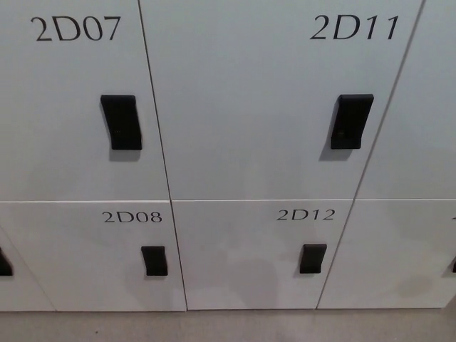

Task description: The robot uses its left hand to push the door of an open cabinet towards the right and closes it

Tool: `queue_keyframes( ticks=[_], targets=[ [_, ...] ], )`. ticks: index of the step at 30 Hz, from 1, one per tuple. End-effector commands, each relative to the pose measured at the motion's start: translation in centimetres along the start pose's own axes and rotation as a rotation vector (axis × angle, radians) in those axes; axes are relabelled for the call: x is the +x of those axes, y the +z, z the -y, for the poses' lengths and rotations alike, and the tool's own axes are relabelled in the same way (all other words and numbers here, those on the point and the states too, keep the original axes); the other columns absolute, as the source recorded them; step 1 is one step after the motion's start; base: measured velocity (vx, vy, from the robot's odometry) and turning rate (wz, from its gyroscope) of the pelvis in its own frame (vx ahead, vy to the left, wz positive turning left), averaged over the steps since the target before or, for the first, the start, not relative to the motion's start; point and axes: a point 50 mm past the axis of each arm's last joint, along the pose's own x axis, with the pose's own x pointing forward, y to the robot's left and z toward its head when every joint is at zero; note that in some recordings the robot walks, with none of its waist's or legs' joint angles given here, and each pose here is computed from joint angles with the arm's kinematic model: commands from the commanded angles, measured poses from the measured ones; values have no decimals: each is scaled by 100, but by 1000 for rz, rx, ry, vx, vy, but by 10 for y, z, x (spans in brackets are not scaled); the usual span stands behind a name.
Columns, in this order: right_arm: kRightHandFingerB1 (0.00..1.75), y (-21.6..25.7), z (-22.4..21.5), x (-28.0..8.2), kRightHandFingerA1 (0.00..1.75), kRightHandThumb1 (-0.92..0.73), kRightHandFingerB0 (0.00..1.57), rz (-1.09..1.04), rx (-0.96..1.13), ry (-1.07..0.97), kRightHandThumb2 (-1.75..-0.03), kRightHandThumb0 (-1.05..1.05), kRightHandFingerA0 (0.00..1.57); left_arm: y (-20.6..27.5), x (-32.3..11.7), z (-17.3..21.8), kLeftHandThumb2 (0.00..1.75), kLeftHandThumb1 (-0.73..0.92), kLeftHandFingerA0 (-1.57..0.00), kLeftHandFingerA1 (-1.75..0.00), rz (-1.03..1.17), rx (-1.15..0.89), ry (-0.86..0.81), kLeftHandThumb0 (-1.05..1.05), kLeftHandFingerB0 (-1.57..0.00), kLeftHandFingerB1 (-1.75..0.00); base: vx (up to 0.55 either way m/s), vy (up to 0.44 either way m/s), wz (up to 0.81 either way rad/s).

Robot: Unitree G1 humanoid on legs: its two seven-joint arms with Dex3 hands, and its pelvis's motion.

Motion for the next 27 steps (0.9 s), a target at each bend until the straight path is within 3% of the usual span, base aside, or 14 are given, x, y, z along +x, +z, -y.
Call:
queue_keyframes(
  ticks=[1,11,12,13,14,15,16,27],
  targets=[
    [33,-13,22,-2,35,-87,31,-30,-6,-62,-66,-51,33,-60,-22,-30,71,82,-37,-37,-194,-32,301,-80,-30,-33,0,0,0],
    [33,-6,23,1,36,-86,31,-11,21,-72,-65,-49,35,-94,-28,-23,67,88,-32,-33,-394,-161,393,-73,-29,-30,0,0,0],
    [46,-7,22,0,53,-69,20,-11,22,-72,-101,-54,32,-103,-34,-16,67,89,-32,-34,-449,-169,392,-72,-29,-30,0,0,0],
    [46,-7,22,0,53,-69,20,-11,22,-72,-101,-54,32,-105,-35,-14,67,89,-32,-34,-462,-171,392,-72,-29,-30,0,0,0],
    [32,-8,22,0,36,-87,29,-14,16,-68,-66,-50,34,-110,-37,-13,107,68,-36,-54,-508,-258,414,-71,-15,-43,0,0,0],
    [32,-8,22,0,36,-87,29,-15,14,-67,-66,-50,34,-112,-38,-13,107,68,-36,-54,-518,-283,421,-71,-15,-43,0,0,0],
    [32,-7,23,1,36,-87,30,-14,16,-68,-66,-51,34,-112,-36,-14,67,88,-36,-35,-520,-302,422,-73,-28,-32,0,0,0],
    [32,-15,26,-2,36,-87,29,-26,18,-79,-66,-53,33,-118,-36,-13,67,87,-36,-34,-565,-419,438,-76,-30,-31,0,0,0]
  ],
)
